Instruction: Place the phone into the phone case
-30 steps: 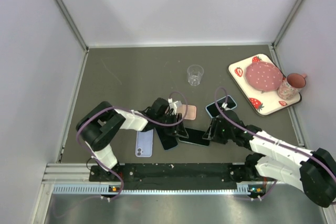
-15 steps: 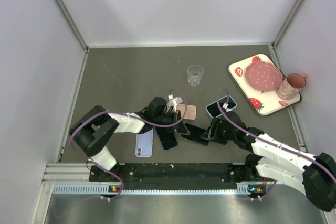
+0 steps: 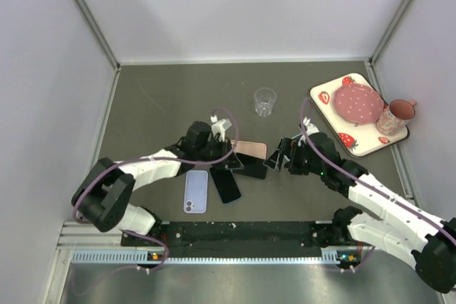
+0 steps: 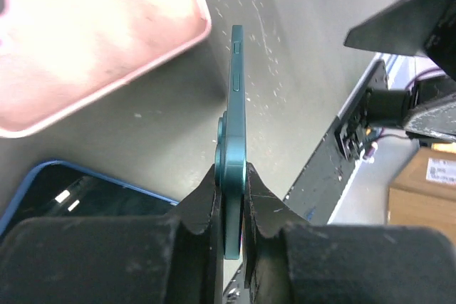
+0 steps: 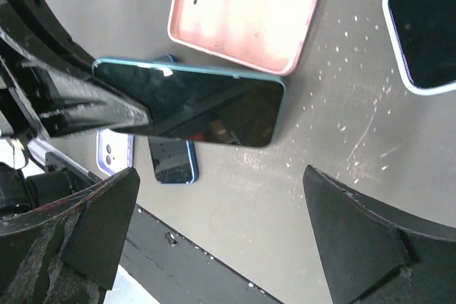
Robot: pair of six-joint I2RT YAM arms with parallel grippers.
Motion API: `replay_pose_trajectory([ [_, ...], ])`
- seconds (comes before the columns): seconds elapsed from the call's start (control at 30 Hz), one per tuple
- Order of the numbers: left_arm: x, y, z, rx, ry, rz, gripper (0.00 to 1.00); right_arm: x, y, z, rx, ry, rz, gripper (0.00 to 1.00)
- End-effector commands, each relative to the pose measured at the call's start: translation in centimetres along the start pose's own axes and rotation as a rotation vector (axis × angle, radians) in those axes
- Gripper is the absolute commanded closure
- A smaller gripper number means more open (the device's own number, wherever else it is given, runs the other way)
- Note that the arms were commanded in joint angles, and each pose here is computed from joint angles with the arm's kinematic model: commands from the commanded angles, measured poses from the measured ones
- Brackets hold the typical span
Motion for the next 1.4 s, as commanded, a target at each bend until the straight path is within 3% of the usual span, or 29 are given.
replay_pose_trajectory([
  [0.0, -0.9, 3.6, 3.5, -0.123, -0.08, -0.031, 1.0, 2.0, 0.4, 2.6, -0.038, 0.095, 0.053, 0.01],
  [0.3, -3.7, 9.5, 5.6, -0.25, -0.159, -0.246, 1.0, 7.0, 1.0, 4.6, -0.066, 0.21, 0.284, 0.01],
  [0.57, -7.8, 12.5, 5.1, -0.265, -0.262, -0.441, 1.0, 11.5, 3.2, 6.2, -0.129, 0.264, 0.504, 0.02],
  [1.03, -9.7, 13.9, 4.7, -0.271, -0.316, -0.512, 1.0, 13.0, 3.5, 6.8, -0.138, 0.248, 0.579, 0.05],
  [1.3, -10.5, 14.4, 4.4, -0.28, -0.337, -0.556, 1.0, 13.7, 3.3, 6.7, -0.124, 0.242, 0.629, 0.11],
  [1.37, -10.7, 14.5, 4.5, -0.282, -0.34, -0.569, 1.0, 14.2, 3.6, 6.8, -0.132, 0.246, 0.663, 0.22],
])
Point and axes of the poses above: each gripper's point midway between its finger pads, its own y axis back along the fingers, its own x axis along the line the jaws close on, z = x × y, the point moved 1 cm from there along y, back along the fingers, and after that the axes turned 3 degrees about y, right-handed, at the moved point
